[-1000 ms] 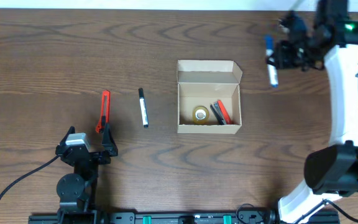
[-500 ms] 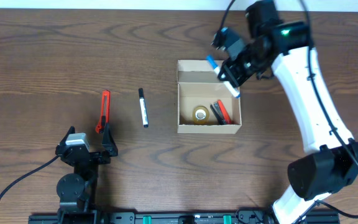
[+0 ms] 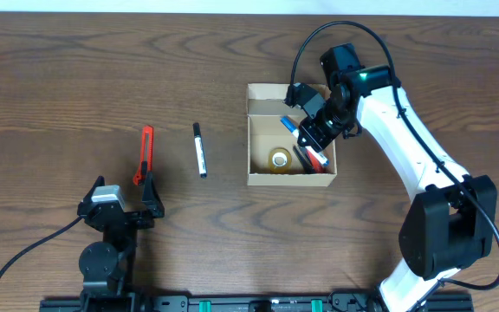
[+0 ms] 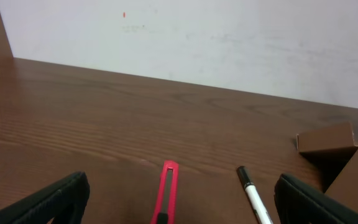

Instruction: Pack container

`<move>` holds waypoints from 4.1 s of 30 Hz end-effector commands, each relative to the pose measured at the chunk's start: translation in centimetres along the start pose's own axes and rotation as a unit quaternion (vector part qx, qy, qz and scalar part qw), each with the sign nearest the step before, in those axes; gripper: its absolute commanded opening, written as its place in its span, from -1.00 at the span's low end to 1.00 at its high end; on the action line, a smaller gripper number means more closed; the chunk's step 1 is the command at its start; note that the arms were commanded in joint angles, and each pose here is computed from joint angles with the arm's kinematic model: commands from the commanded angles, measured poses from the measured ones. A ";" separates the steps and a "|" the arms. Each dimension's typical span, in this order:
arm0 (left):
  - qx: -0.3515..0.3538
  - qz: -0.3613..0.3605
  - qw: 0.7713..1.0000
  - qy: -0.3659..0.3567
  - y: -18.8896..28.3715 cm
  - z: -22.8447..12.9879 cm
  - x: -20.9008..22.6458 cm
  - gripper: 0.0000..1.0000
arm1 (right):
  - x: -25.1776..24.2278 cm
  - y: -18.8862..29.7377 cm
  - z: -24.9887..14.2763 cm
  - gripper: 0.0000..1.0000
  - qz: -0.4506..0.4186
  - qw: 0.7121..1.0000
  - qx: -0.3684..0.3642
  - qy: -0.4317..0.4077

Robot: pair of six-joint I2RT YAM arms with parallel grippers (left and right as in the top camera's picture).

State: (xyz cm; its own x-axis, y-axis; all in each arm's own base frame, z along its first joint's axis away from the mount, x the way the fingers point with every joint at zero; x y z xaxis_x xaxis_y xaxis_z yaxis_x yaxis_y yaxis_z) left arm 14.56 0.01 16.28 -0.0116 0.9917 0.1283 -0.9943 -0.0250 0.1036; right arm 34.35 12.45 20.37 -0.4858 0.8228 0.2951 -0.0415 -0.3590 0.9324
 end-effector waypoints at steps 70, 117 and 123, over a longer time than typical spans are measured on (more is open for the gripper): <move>0.030 0.004 1.000 -0.007 -0.1 -1.2 0.0 0.91 | -1.0 -5.2 -1.6 0.08 0.014 0.999 -0.016 -0.050; 0.030 0.004 1.000 -0.007 -0.1 -1.2 0.0 0.91 | -6.8 33.2 -12.4 0.98 -0.444 0.671 -0.260 -0.534; 0.030 0.004 1.000 -0.007 -0.1 -1.2 0.0 0.91 | -7.9 33.7 -13.7 0.98 -0.426 0.661 -0.260 -0.560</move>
State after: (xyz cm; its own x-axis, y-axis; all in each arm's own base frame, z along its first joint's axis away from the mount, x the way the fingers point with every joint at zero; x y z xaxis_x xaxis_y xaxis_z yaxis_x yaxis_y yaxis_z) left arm 14.56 0.01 16.28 -0.0115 0.9917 0.1279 -0.9943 -0.0250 0.1040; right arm 25.32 -11.93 46.17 0.8313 0.5483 -0.0907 -0.3069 0.5889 0.7476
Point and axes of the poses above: each gripper's point midway between its finger pads, its own y axis back along the fingers, its own x axis along the line the jaws close on, z = x × y, the point moved 10 cm from there along y, back along the fingers, and after that the axes turned 15 degrees about -y, right-handed, at the moved point
